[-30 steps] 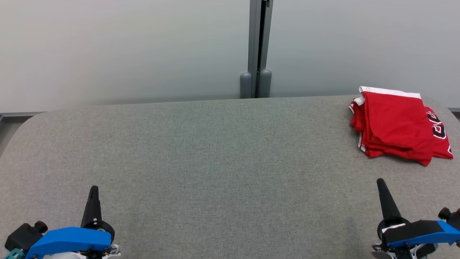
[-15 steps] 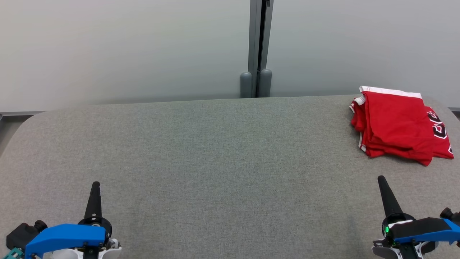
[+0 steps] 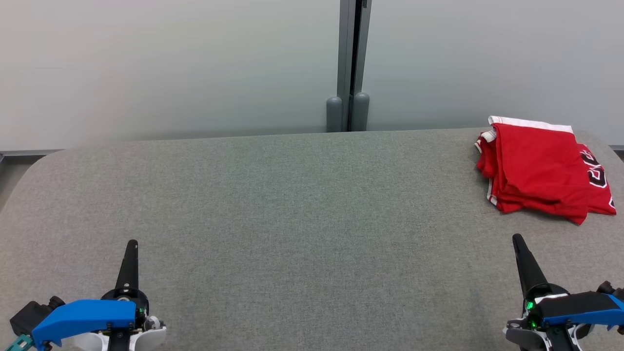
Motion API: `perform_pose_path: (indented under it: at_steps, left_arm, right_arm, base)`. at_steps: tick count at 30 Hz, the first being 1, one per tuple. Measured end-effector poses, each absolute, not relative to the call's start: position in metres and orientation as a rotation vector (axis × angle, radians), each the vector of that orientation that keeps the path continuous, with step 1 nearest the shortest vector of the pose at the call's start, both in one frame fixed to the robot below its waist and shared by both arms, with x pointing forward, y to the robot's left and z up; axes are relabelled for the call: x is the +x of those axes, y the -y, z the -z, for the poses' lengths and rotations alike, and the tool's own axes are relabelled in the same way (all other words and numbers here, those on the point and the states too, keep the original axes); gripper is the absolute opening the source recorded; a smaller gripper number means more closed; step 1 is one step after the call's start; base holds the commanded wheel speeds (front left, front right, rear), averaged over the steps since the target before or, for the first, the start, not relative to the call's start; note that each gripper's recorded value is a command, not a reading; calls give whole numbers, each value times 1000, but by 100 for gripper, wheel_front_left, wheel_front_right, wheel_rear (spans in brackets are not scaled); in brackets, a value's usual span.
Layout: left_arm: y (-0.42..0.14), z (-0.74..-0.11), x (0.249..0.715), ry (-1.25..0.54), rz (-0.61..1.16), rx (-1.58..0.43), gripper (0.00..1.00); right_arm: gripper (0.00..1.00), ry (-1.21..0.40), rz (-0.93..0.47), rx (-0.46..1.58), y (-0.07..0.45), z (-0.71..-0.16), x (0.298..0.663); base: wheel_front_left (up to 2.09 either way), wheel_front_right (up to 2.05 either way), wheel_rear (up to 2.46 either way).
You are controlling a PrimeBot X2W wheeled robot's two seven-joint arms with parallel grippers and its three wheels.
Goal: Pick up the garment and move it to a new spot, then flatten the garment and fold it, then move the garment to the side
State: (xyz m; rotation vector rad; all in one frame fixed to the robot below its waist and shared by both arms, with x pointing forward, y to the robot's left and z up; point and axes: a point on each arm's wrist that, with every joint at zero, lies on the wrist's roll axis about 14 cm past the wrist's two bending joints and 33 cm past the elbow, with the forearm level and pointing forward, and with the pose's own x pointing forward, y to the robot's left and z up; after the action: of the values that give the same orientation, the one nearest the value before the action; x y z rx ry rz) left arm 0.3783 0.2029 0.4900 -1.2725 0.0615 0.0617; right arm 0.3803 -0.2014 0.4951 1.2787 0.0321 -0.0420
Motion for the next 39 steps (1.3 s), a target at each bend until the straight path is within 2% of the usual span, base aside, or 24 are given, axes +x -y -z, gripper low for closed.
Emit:
perform_pose_path:
  at_steps: [39]
  left_arm:
    - [-200, -503, 387, -12, -13, -1568, 0]
  right_arm:
    - [0, -9, 9, 1567, 200, -504, 387]
  base:
    - [0, 0, 0]
